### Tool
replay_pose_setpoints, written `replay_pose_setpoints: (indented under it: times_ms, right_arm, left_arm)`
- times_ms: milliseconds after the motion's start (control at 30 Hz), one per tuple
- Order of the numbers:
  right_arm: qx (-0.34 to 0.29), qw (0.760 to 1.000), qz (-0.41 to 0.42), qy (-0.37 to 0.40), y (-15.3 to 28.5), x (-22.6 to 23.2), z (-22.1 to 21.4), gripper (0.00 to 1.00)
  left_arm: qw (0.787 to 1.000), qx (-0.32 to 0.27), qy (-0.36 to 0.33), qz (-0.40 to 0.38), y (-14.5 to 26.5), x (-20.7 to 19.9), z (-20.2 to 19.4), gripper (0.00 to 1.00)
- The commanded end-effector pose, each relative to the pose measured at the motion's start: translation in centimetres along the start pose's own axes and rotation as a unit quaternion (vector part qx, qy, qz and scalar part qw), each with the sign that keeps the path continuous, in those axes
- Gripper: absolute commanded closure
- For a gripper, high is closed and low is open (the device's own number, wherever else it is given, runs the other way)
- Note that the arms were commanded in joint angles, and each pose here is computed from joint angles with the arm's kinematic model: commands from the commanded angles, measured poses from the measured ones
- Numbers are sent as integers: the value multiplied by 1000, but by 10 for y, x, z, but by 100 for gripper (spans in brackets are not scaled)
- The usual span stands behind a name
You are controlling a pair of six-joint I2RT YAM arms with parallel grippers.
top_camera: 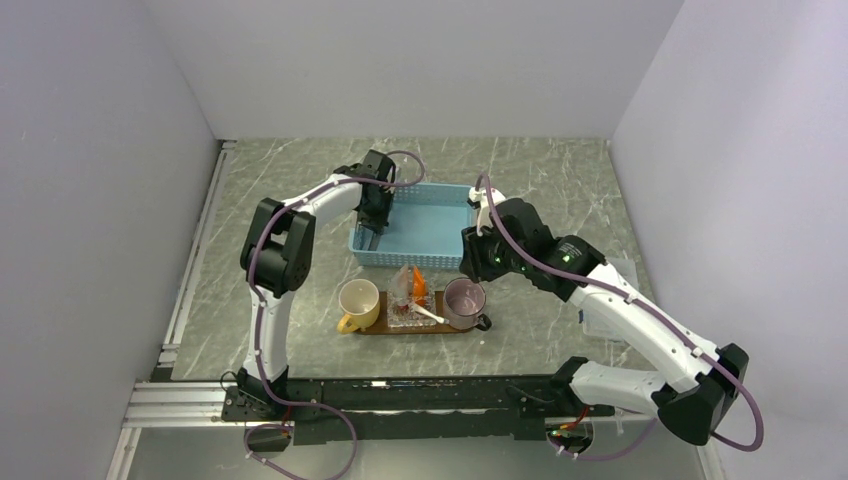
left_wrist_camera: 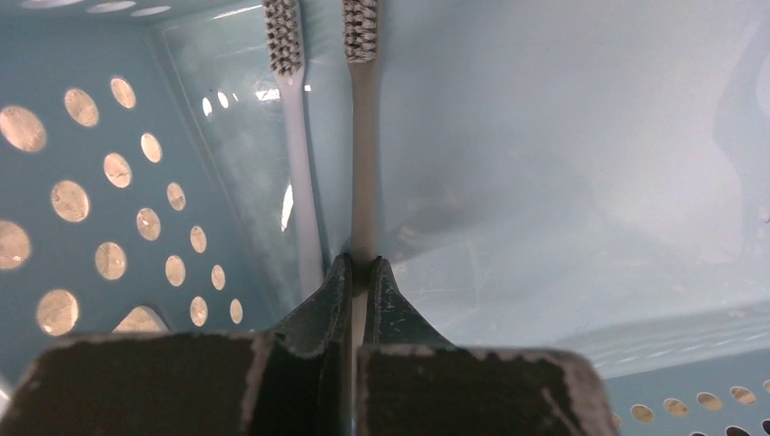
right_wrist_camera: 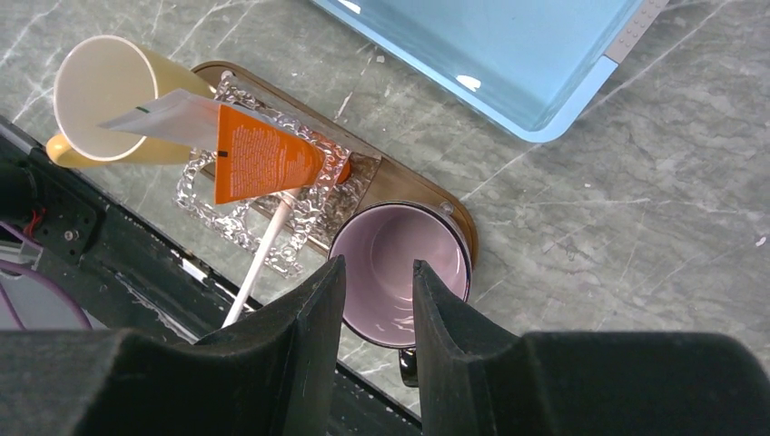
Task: Prepare toiletry sets of a toothbrush and toothpaste on the tray
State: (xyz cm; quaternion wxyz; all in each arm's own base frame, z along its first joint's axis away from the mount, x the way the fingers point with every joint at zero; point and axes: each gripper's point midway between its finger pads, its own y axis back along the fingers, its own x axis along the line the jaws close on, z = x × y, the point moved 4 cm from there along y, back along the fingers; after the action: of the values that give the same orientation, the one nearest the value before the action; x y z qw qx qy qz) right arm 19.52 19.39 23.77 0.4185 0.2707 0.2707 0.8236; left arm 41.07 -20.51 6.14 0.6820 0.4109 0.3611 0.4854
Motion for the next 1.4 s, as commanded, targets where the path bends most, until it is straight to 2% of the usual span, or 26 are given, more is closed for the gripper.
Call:
replay_pose_setpoints:
  times_ms: [0, 333, 667, 933, 1067, 1367]
  right_arm:
    - [-31, 999, 14, -5, 8, 4, 11, 65]
    - [-37, 999, 15, -7, 13, 5, 13, 65]
    - [-57, 998, 22, -9, 18, 9, 25, 64]
    - [-100, 993, 69, -9, 32, 24, 45, 63]
    - [-147, 983, 111, -2, 48, 36, 59, 60]
    - [-192, 957, 219, -8, 68, 68, 77, 55]
  left_arm:
    - [1000, -4, -3, -23, 15, -10, -1, 100]
    - [995, -88, -18, -43, 76, -18, 30, 100]
    - [979, -189, -30, -73, 150, -26, 52, 100]
    - [955, -268, -26, -124, 227, -38, 53, 100]
    - [941, -299, -22, -155, 262, -44, 46, 100]
    - [902, -334, 6, -275, 319, -67, 14, 100]
